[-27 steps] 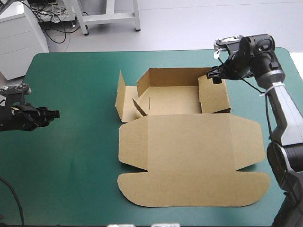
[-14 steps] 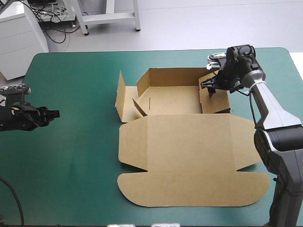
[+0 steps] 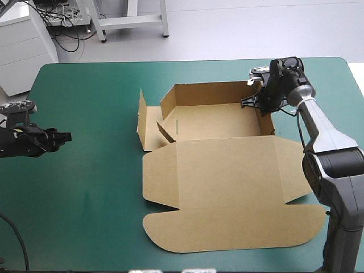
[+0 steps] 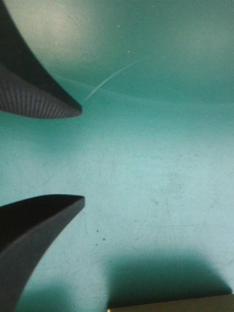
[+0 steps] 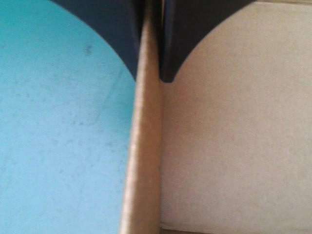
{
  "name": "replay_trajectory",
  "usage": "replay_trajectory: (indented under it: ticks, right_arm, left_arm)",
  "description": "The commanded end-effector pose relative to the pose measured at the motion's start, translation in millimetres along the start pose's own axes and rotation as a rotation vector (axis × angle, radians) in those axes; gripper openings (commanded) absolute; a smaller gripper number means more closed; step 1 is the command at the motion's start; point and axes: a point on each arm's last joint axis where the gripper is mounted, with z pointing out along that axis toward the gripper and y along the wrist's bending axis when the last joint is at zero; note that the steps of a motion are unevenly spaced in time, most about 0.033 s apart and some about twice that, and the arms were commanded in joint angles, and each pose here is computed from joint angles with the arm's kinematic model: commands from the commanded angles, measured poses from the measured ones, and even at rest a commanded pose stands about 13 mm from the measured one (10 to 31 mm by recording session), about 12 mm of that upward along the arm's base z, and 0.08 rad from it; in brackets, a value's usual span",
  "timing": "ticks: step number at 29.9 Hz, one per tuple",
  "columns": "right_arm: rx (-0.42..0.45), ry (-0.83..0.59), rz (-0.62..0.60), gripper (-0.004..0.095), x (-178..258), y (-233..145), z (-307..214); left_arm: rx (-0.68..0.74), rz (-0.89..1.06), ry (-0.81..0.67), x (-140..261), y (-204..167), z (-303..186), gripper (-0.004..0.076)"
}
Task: Fold the box
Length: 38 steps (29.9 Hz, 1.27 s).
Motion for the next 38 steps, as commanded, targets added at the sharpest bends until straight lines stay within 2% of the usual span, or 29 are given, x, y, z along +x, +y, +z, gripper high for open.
replay_trajectory:
  ticks: [1,14,22,26,30,38]
  right_arm:
    - [0.015,-0.082,0.011,-0.0018,-2.7,-3.4,-31.8]
    - [0.0,-0.061,0.022,-0.0018,-0.3,-2.1,-33.4]
    - [0.027,-0.168,0.006,-0.0018,-1.5,-11.7,-61.7]
    - [-0.018,-0.238,0.023,-0.0018,-1.1,-19.4,-80.9]
    - [-0.057,-0.311,0.027,-0.0018,0.3,-24.3,-101.6]
    - [-0.235,-0.407,0.008,-0.0018,6.7,-13.0,-136.4]
  left_arm:
    - [0.004,-0.004,-0.088,-8.1,-3.7,-12.5,0.0344]
    - [0.006,-0.004,-0.081,-7.5,-3.9,-12.4,0.0344]
    - [0.008,-0.005,-0.094,-8.6,-4.1,-12.5,0.0344]
    - [0.026,-0.034,-0.12,-13.4,-3.5,-6.6,0.0344]
    - [0.04,-0.048,-0.075,-15.3,0.8,11.3,0.0344]
    - [0.189,-0.09,-0.045,-22.9,0.2,50.9,0.0344]
